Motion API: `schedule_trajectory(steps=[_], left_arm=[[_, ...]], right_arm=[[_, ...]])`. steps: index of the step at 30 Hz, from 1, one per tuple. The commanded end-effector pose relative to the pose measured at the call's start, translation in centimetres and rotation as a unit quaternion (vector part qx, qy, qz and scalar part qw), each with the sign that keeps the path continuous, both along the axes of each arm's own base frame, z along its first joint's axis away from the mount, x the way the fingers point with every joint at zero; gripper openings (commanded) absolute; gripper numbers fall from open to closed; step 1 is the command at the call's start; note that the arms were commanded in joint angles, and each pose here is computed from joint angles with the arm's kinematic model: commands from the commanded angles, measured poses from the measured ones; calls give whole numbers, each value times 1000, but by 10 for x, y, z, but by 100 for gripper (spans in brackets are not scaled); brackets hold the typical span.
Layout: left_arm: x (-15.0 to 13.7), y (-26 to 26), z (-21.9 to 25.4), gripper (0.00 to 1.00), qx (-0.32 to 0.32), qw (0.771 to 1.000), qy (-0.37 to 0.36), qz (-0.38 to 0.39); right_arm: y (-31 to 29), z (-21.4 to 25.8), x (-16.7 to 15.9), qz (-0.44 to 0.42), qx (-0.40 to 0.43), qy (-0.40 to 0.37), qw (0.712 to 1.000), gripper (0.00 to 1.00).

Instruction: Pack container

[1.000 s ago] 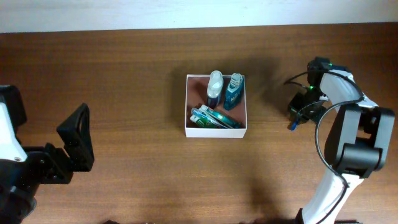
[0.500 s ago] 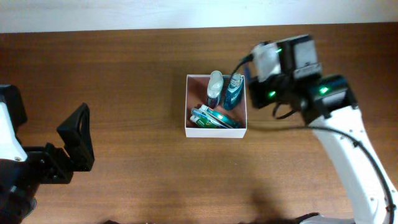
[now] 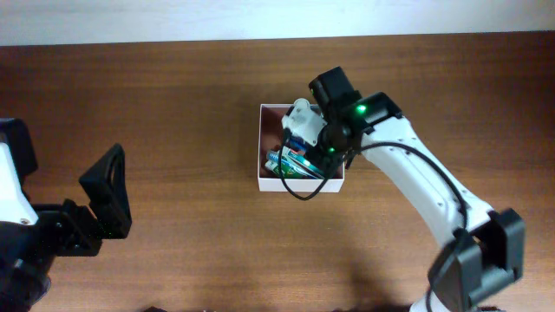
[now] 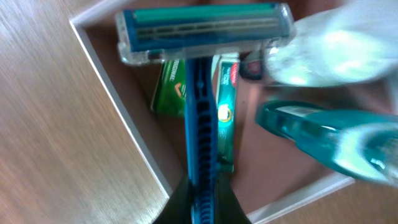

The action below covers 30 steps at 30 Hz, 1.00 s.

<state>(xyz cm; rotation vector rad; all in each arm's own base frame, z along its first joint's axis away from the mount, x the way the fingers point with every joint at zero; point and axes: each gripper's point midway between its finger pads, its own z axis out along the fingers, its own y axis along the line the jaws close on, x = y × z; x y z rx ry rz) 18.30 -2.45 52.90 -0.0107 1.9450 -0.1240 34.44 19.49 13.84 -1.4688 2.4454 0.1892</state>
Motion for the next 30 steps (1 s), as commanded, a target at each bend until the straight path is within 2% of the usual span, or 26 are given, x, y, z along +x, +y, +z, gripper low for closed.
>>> schedule_trajectory(steps=[1,6,12,14,15,21,24,27,30], left_arm=[[2,2,0,99,12,1000,0,4],[2,2,0,99,12,1000,0,4],[2,2,0,99,12,1000,0,4],[2,2,0,99,12,1000,0,4],[2,2,0,99,12,1000,0,4],[2,2,0,99,12,1000,0,4],[2,2,0,99,12,1000,0,4],[2,2,0,99,12,1000,0,5],[2,2,0,99,12,1000,0,4]], right_arm=[[0,-21,-1,69,-27,7,997,50],[2,1,2,17,-10,1,1000,54],[-8,85,4,-73,41,-48,995,57],[-16,114,5,-106,59,-71,990,81],[-22,129,4,-121,71,-85,986,99],[-37,192,-14,-193,145,-133,961,99],[-31,201,-24,-219,185,-109,952,99],[-37,194,-32,-224,165,-98,956,99],[-68,197,-24,-299,148,-115,936,99]])
